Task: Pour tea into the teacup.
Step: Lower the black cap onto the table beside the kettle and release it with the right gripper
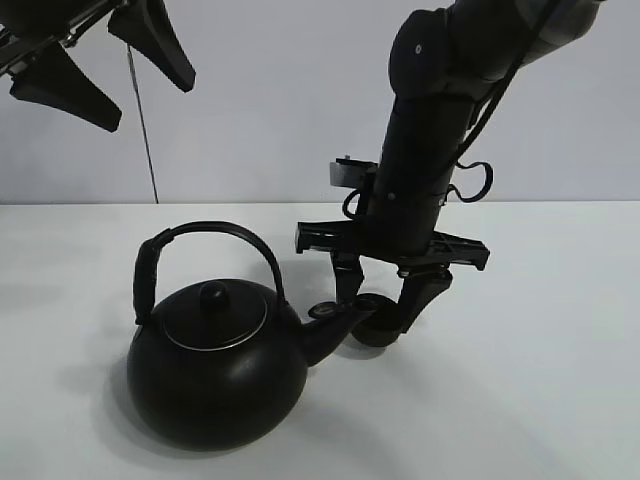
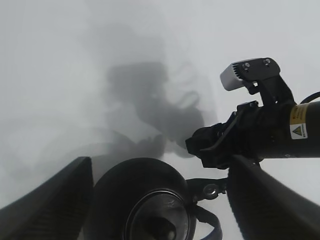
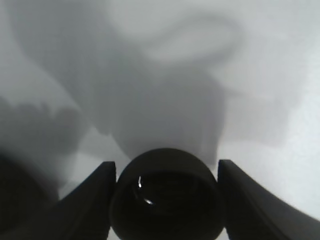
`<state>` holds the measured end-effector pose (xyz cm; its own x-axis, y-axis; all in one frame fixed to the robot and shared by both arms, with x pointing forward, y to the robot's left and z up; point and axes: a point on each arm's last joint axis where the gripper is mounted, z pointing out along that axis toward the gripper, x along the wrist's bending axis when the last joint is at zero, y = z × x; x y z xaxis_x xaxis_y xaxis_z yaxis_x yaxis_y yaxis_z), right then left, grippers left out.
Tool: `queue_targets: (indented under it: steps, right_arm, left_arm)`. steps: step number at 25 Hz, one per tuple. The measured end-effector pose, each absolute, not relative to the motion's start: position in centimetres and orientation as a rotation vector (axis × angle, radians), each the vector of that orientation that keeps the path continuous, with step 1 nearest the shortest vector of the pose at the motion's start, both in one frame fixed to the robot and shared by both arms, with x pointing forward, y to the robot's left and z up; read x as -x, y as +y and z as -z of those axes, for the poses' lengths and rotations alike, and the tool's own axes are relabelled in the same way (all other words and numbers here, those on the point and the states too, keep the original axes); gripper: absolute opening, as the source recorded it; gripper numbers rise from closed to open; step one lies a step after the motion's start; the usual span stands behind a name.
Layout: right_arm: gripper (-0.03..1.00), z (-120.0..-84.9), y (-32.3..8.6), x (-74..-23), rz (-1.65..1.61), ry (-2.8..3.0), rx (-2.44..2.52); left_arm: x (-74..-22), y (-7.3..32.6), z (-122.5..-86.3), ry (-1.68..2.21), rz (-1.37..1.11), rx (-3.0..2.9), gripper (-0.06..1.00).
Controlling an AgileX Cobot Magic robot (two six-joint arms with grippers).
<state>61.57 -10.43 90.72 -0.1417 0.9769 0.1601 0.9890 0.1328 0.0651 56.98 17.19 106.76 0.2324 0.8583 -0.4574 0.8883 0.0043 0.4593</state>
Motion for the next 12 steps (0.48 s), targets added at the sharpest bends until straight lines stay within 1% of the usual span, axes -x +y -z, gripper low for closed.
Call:
queue_targets:
  steps: [12]
  right_arm:
    - [0.40,-90.32,-10.63,-61.80,0.226,-2.349,2.002]
  left_arm:
    - [-56.98,17.19,-106.76,1.608,0.056,-1.831,0.54]
